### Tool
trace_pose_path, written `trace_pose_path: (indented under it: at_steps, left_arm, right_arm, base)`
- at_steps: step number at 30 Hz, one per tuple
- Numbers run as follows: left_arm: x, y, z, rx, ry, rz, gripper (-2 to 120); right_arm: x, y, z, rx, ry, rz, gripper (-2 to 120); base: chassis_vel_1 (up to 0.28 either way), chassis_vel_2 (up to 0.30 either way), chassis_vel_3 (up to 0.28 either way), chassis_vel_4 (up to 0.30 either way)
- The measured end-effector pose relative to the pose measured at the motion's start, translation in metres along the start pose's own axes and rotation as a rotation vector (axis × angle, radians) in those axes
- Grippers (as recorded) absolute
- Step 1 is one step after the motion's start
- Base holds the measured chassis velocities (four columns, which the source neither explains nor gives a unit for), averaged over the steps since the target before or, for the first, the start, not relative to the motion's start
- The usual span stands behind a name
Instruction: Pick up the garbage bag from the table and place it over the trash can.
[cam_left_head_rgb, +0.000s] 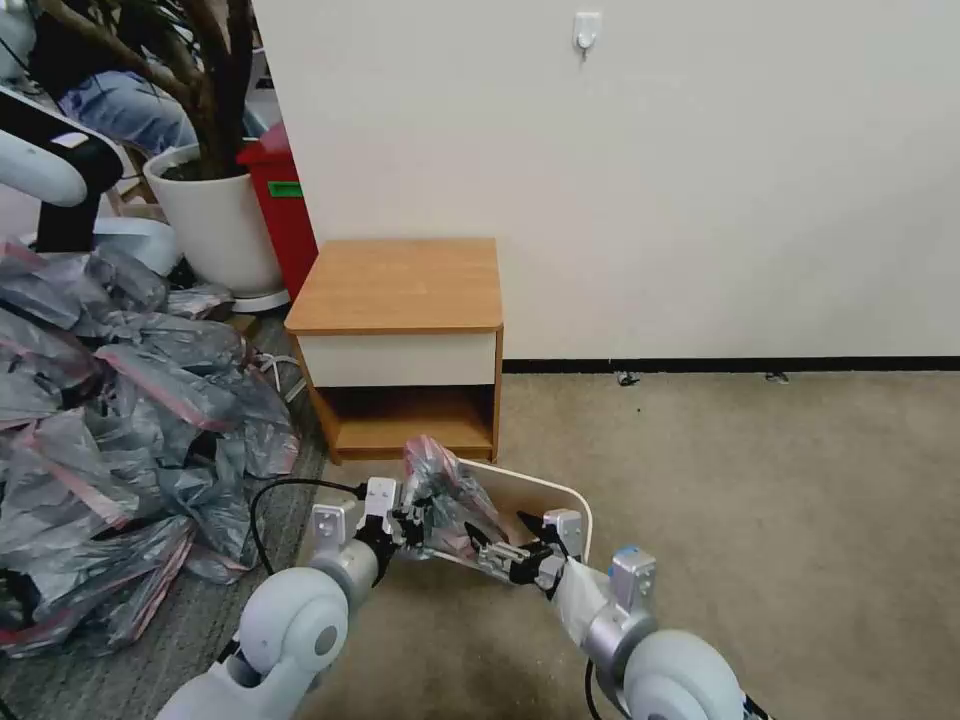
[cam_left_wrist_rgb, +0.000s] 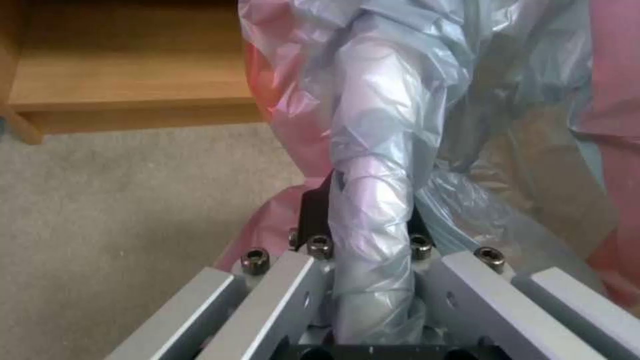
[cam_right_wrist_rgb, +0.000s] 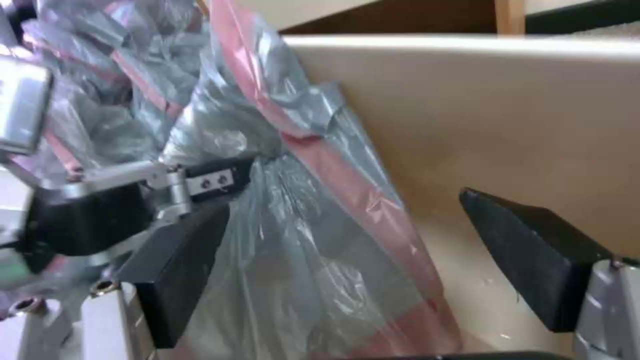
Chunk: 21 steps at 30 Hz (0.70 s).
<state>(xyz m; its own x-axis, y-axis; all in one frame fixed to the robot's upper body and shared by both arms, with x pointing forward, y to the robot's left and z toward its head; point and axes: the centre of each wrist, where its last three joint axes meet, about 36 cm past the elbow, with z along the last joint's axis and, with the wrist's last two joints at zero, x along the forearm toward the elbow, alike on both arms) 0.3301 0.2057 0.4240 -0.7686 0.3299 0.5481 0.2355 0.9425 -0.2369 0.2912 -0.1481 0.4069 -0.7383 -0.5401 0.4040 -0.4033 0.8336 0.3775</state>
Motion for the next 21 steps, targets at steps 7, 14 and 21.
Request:
trace_pose_path:
  at_steps: [7, 14, 21]
  left_arm:
    - [0.000, -0.004, 0.002, 0.008, -0.003, 0.007, 3]
    - [0.000, -0.006, 0.004, 0.014, -0.002, 0.014, 3]
    - [0.001, -0.006, 0.002, 0.007, -0.005, 0.015, 3]
  right_arm:
    - [-0.016, -0.001, 0.000, 0.018, 0.023, 0.012, 89]
    - [-0.035, -0.011, 0.009, 0.017, 0.054, 0.048, 85]
    - [-0.038, -0.014, 0.014, 0.012, 0.060, 0.061, 71]
  base:
    - [0.000, 0.000, 0.000, 0.000]
    - [0.000, 0.000, 0.000, 0.000]
    - [0.000, 0.000, 0.000, 0.000]
